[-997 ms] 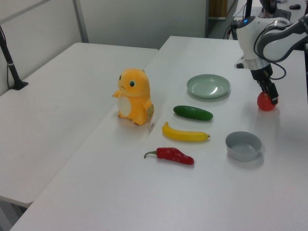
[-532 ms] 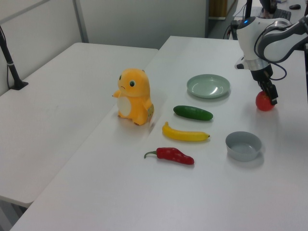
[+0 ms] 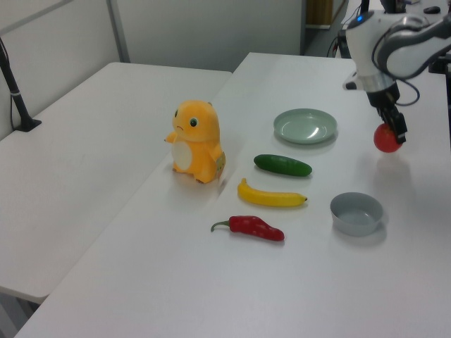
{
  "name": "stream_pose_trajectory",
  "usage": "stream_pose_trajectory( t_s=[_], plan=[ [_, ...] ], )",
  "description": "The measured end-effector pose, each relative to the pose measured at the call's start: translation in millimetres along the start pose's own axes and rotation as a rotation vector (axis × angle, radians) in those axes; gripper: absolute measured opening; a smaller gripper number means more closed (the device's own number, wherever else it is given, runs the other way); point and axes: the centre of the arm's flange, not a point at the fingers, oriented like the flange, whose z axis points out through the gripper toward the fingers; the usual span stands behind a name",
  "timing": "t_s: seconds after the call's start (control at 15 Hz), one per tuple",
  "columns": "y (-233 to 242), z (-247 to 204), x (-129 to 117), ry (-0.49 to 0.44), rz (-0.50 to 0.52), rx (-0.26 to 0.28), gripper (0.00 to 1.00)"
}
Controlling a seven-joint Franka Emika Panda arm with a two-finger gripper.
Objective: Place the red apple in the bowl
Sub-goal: 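Lift the red apple and carry it over the grey bowl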
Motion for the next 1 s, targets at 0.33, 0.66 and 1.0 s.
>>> stream_pose_trajectory(
  t_s=[0.33,0.66,1.0],
  plan=[
    [-54.2,-84.4,1.4,0.043,-0.033,0.038,0.74],
    [-130.0,-124.4,22.4,0.085,-0.027,0.069,0.74],
    [-204.8,-120.7,50.7,0.096,0.02,0.069,0.74]
  ],
)
